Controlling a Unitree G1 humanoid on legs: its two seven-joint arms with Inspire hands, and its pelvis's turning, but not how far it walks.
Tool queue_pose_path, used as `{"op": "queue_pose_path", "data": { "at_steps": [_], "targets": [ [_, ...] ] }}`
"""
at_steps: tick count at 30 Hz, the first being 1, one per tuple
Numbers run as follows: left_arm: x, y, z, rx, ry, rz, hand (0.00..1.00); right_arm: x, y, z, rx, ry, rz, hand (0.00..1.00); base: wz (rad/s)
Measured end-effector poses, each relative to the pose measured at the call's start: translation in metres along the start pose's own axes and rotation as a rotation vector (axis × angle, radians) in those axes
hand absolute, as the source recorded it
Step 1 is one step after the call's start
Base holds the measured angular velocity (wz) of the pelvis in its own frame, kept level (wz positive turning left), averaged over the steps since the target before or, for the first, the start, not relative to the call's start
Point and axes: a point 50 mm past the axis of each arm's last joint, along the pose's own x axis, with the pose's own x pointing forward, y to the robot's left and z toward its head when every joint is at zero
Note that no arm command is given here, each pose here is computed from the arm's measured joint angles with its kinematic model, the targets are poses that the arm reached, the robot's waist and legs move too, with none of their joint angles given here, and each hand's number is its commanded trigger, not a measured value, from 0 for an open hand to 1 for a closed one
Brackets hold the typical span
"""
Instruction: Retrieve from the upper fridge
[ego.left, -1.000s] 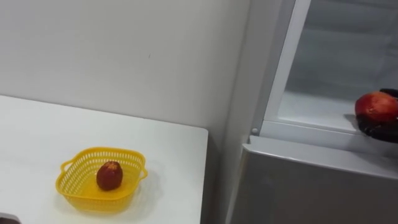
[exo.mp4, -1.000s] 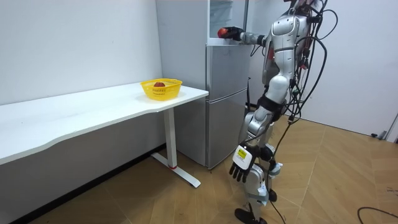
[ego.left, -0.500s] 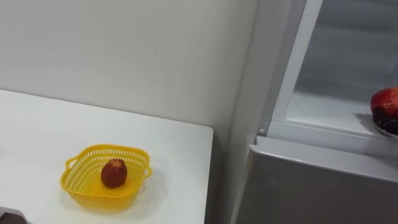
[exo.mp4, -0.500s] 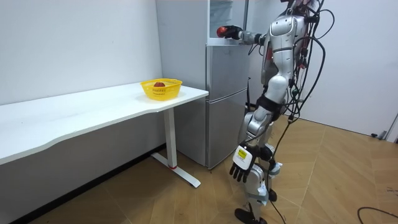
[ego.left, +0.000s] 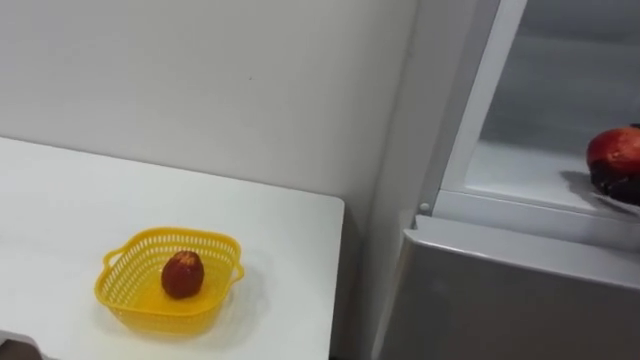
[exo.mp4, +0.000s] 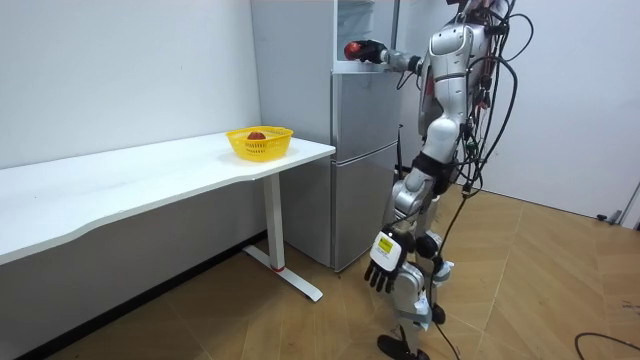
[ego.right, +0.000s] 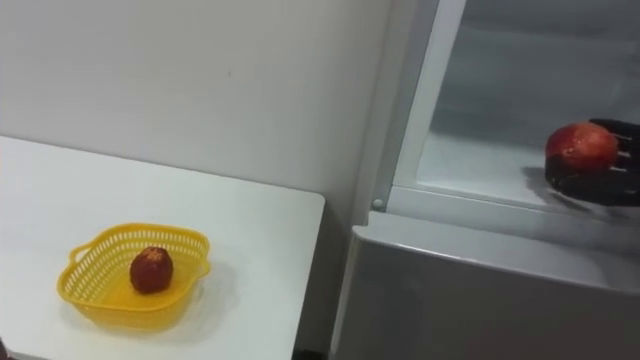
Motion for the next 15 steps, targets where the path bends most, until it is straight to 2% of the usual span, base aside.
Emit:
{"op": "queue_pose_path", "data": {
  "at_steps": [5,9,15],
  "targets": [
    [0.0,-0.001,0.0,-0.01,-0.014,0.029,0.0,-0.016,0.027,0.007,0.05,-0.083,0.035,1.0,-0.08],
    [0.001,0.0,0.009,-0.01,-0.04,0.04,0.0,-0.043,0.057,0.021,0.124,-0.198,0.067,1.0,-0.01],
    [0.001,-0.015,0.017,0.0,-0.087,0.027,0.0,-0.073,0.067,0.047,0.228,-0.353,0.046,1.0,0.0]
  ]
}}
